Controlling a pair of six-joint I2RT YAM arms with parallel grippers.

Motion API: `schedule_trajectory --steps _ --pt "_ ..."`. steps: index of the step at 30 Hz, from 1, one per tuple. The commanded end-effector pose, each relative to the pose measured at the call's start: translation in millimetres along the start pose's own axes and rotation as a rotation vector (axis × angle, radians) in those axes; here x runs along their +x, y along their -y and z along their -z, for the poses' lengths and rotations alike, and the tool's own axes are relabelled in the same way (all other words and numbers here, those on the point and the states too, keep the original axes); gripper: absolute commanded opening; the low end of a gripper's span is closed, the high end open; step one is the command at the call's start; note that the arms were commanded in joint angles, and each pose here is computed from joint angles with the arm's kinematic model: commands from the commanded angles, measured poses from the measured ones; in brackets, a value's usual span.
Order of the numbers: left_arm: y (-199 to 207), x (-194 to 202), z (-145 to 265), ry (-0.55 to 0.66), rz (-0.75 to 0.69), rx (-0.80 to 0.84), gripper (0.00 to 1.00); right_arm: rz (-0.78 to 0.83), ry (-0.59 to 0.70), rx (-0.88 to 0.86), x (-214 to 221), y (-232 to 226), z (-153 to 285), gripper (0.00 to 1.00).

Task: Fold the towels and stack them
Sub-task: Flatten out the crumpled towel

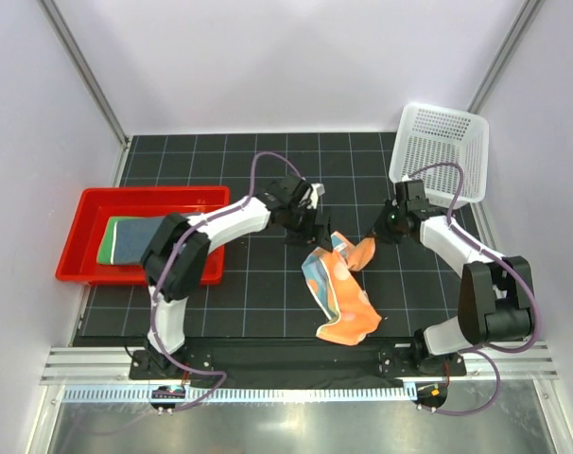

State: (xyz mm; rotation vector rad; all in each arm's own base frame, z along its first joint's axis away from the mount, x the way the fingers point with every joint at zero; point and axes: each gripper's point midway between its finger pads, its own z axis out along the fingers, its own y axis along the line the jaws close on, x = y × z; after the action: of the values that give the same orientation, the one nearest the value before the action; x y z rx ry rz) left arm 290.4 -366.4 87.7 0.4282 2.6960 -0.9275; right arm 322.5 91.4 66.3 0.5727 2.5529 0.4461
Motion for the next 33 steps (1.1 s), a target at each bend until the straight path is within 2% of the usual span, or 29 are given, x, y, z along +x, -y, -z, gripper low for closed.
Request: schedule_trajectory --steps 1,3,4,5,7,10,12,14,16,18,19,20,21,22,23,24,25,28,29,30,33 --pt "36.2 -13.9 -11.1 0.012 -0.016 0.162 0.8 0.102 0.112 -0.284 -34.8 -61.7 18.6 0.04" --pt "36.7 -16.5 -13.8 0.012 -0.007 0.167 0.73 0.149 0.137 -0.446 -48.2 -100.5 36.2 0.01" --pt "40.9 -16.8 -9.9 0.007 -0.006 0.189 0.47 0.177 0.169 -0.503 -58.1 -117.2 47.3 0.01" --pt "48.8 -18.5 3.0 0.02 -0.012 0.207 0.34 0.216 0.181 -0.588 -59.4 -136.0 63.6 0.01" --pt "58.3 -17.2 27.9 0.056 -0.028 0.215 0.17 0.344 0.289 -0.75 -73.0 -173.0 99.4 0.01" --pt "65.6 -2.7 83.1 0.151 -0.055 0.178 0.09 0.515 0.344 -0.902 -63.9 -205.8 137.5 0.01" --pt "65.2 2.3 116.8 0.251 -0.049 0.131 0.07 0.555 0.29 -0.965 -51.7 -212.5 140.9 0.01" --pt "51.1 28.7 115.0 0.241 -0.007 0.08 0.05 0.532 0.223 -0.956 -41.9 -205.8 122.0 0.05" --pt "54.8 53.6 107.5 0.239 -0.004 0.101 0.06 0.502 0.191 -0.849 -31.5 -179.5 91.9 0.12" --pt "64.2 66.4 95.8 0.237 0.0 0.15 0.11 0.455 0.173 -0.706 -24.9 -147.3 65.3 0.15" --pt "58.5 84.8 77.0 0.186 0.013 0.149 0.11 0.413 0.192 -0.58 -25.5 -121.1 44.5 0.19" --pt "78.3 90.5 66.4 0.186 -0.014 0.208 0.11 0.363 0.157 -0.485 -20.4 -100.1 32.0 0.31" --pt "81.8 98.7 55.6 0.166 -0.026 0.203 0.11 0.315 0.156 -0.409 -24.8 -83.1 24.6 0.36" --pt "90.8 110.9 33.8 0.118 -0.051 0.204 0.11 0.255 0.171 -0.315 -33.5 -67.8 16.4 0.45" --pt "100.1 117.9 25.7 0.088 -0.076 0.222 0.11 0.214 0.114 -0.228 -24.7 -50.2 13.3 0.49" --pt "105.1 121.9 17.2 0.072 -0.087 0.22 0.13 0.195 0.128 -0.18 -35.7 -48.6 17.8 0.53" --pt "113.6 121.9 6.2 0.063 -0.098 0.23 0.16 0.164 0.096 -0.074 -31.1 -30.3 18.6 0.62" --pt "133.2 120.9 8.4 0.068 -0.114 0.277 0.44 0.113 0.099 -0.008 -39.1 -27.0 34.1 0.67" --pt "138.9 114.7 14.9 0.088 -0.124 0.286 0.61 0.084 0.089 0.003 -35.2 -25.3 40.7 0.69" --pt "138.5 105.2 20.3 0.128 -0.154 0.263 0.66 0.063 0.085 -0.002 -33.7 -27.0 44.3 0.74" --pt "120.2 70.9 47.5 0.196 -0.22 0.127 0.73 -0.018 0.056 -0.014 -19.3 -28.9 51.5 0.76"
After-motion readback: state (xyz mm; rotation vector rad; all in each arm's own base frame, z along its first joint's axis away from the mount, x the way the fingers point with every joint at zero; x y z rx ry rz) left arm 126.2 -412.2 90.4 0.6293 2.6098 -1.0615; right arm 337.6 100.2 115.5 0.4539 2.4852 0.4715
